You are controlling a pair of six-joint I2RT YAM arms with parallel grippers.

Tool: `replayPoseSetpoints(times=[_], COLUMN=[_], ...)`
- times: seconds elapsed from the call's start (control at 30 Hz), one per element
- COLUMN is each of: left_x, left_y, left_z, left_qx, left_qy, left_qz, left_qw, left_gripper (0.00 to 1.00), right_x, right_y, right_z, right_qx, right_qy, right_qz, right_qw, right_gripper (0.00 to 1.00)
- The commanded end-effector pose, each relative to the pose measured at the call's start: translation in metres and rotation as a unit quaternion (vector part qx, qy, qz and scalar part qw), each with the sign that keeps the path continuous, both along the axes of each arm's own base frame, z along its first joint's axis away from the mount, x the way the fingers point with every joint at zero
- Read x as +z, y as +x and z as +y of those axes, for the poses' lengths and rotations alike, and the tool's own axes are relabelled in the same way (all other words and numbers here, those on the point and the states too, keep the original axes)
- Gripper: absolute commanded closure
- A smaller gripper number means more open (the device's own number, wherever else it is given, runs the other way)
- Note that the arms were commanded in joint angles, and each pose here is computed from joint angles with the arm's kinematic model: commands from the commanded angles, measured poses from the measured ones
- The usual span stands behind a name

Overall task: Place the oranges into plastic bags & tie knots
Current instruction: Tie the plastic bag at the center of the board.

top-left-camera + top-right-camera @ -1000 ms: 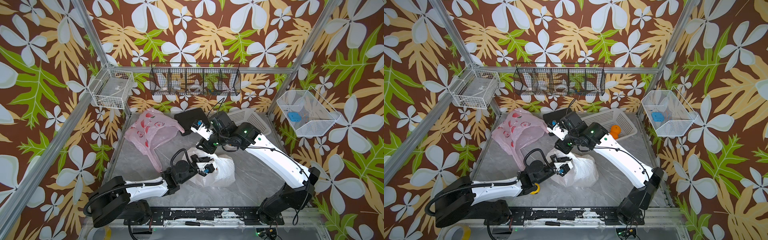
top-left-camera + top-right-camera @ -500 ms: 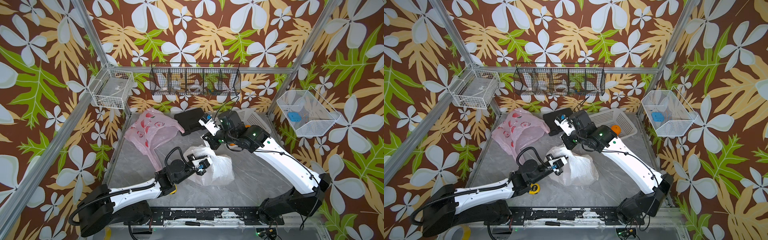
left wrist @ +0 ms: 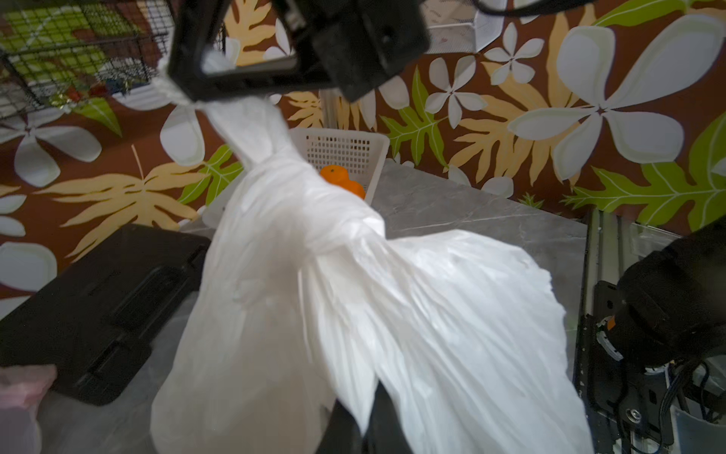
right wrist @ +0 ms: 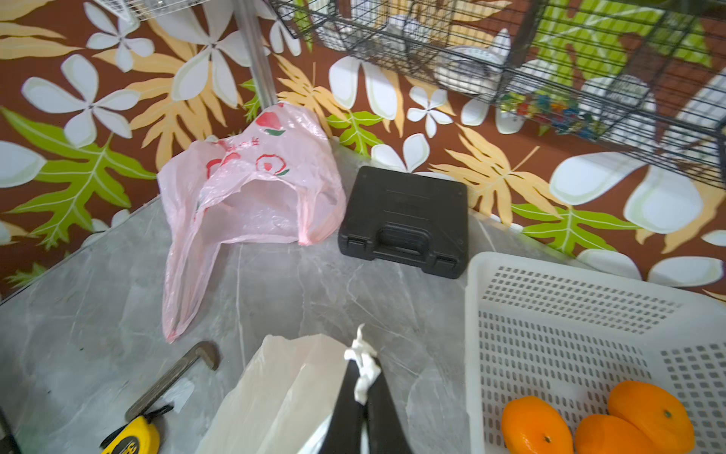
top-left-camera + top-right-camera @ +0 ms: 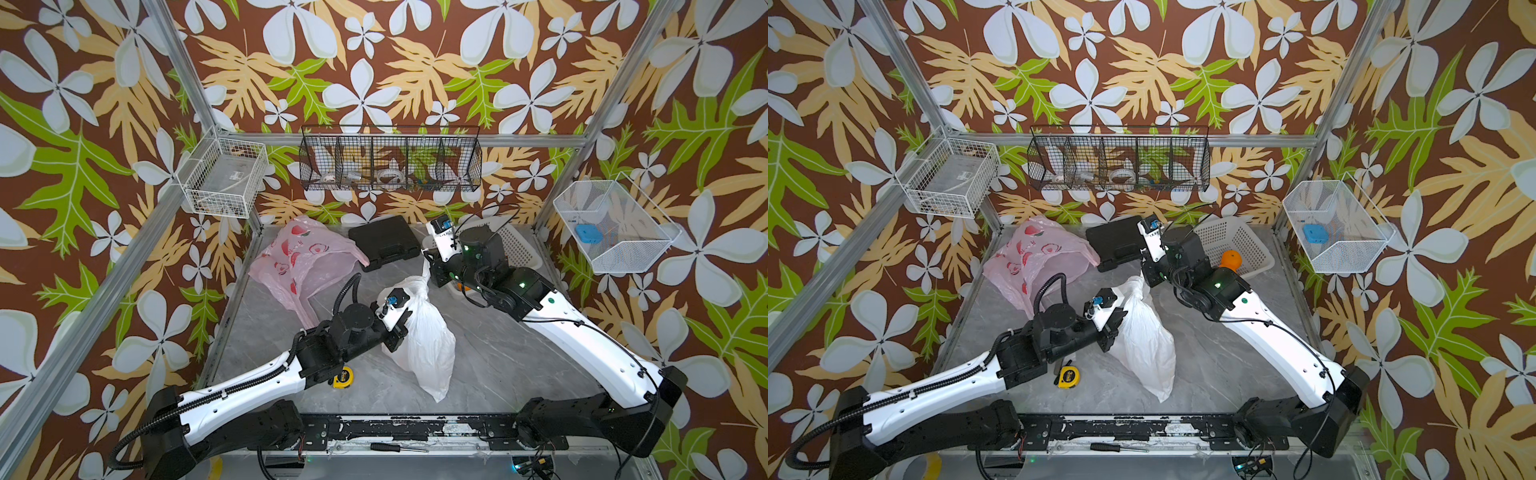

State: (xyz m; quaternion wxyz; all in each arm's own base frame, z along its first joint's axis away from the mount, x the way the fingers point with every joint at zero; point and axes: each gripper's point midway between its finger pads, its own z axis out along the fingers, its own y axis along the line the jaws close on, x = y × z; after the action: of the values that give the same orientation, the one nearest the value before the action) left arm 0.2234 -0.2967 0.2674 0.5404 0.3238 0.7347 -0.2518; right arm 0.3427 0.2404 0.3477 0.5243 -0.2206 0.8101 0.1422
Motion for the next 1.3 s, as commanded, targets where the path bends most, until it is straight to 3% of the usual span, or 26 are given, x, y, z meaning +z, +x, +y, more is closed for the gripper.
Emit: replayPoseSetpoints(times=[0.0,0.17,0.4,0.63,0.7,0.9,1.0,1.07,1.13,1.27], left_x=[-0.026,-0.035,-0.065,-0.08,-0.077,-0.07,-0.073,-0.061,-0.036,0.038], left_y=[0.016,0.033,0.035,0.049,0.05,0.054,0.059,0.059,0.052,0.033], left_z=[0.034,0.074,0.102,0.147,0.154,0.153,0.166,0.16,0.137,0.099], left_qx=[0.1,0.182,0.225,0.275,0.272,0.269,0.288,0.262,0.186,0.076], left_qy=[0.028,0.016,0.029,-0.074,-0.095,-0.078,-0.077,-0.09,-0.099,-0.106], left_qz=[0.061,0.086,0.137,0.209,0.211,0.208,0.212,0.203,0.186,0.101], left_qw=[0.993,0.979,0.964,0.935,0.934,0.937,0.931,0.939,0.96,0.986], left_gripper=[1.0,1.0,1.0,1.0,1.0,1.0,1.0,1.0,1.0,1.0], right_x=[0.018,0.005,-0.016,-0.045,-0.053,-0.057,-0.054,-0.047,-0.029,0.038], right_y=[0.015,0.021,0.021,0.018,0.016,0.015,0.009,0.004,-0.003,-0.034], right_z=[-0.021,-0.054,-0.111,-0.171,-0.18,-0.182,-0.197,-0.199,-0.191,-0.195], right_qx=[-0.05,-0.096,-0.184,-0.26,-0.269,-0.271,-0.3,-0.297,-0.265,-0.247], right_qy=[0.024,0.012,-0.016,-0.007,-0.005,-0.008,-0.029,-0.029,-0.019,0.015], right_qz=[-0.04,-0.042,-0.042,-0.014,-0.005,0.003,-0.005,-0.01,-0.028,-0.096], right_qw=[0.998,0.994,0.982,0.966,0.963,0.963,0.953,0.954,0.964,0.964], right_gripper=[1.0,1.0,1.0,1.0,1.0,1.0,1.0,1.0,1.0,1.0])
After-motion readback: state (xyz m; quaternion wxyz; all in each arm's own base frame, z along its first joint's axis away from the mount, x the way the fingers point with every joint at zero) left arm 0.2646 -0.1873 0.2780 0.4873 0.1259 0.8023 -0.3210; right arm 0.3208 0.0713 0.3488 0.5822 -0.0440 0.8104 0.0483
